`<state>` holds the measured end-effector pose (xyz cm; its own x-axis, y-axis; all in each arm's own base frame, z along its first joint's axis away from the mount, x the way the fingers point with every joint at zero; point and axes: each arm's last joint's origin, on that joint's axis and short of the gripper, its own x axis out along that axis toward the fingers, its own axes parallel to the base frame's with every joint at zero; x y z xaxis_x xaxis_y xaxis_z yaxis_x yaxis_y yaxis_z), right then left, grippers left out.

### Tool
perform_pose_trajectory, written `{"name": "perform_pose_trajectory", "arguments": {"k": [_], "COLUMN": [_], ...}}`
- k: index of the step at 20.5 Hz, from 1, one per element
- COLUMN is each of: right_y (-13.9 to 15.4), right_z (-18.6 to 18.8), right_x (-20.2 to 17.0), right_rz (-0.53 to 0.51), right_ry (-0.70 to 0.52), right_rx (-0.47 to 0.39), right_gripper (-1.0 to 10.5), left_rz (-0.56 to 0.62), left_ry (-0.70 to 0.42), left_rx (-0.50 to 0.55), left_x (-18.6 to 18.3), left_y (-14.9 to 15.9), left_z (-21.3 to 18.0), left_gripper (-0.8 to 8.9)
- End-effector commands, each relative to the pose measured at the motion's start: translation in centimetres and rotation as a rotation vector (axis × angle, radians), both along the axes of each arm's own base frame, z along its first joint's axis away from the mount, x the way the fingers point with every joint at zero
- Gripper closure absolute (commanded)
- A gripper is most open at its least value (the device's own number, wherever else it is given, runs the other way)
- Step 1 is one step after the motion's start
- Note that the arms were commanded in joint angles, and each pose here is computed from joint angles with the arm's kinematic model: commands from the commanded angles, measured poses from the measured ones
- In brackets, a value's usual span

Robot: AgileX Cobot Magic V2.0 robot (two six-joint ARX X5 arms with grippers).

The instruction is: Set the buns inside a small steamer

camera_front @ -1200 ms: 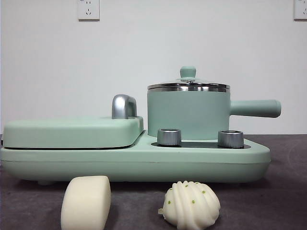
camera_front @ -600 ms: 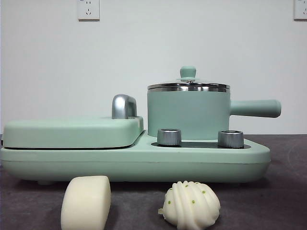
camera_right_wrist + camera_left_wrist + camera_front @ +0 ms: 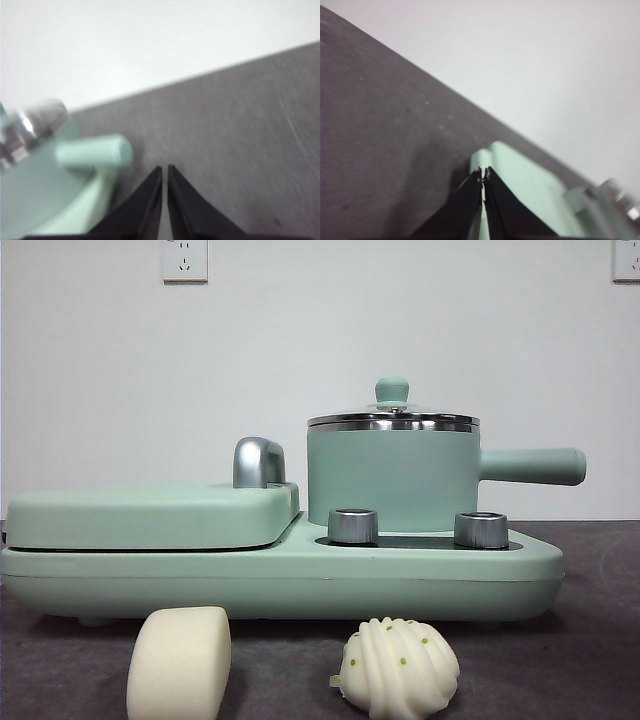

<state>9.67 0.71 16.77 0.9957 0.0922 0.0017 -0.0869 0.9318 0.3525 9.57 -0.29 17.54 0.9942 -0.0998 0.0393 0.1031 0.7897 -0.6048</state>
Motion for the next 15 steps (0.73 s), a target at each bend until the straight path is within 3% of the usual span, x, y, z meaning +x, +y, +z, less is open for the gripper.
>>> {"name": "perform_pose_trajectory", "arguments": {"k": [1,8,15], "right_y": [0.0,0.0,-0.1], "right_z": [0.9,4.4,8.6], "right_x": [-0.1,-1.1,-2.5], "right_rz": [0.008,0.017,0.016], "right_ry": [-0.068,-0.132,-0.165], "right_rx": [0.092,0.126,0.059], "right_gripper": [9.3,9.3,9.3], "left_rz": [-0.005,-0.029,-0.006], "left_ry": [-0.033,-0.141,-0.219], "left_rx": [-0.101,-0.127,0.076], "left_x": [0.1,-0.5,-2.0], "left_y": [0.0,0.0,0.0], "left_z": [0.0,2.5,6.9], "left_gripper": [8.06,8.04,8.04]}}
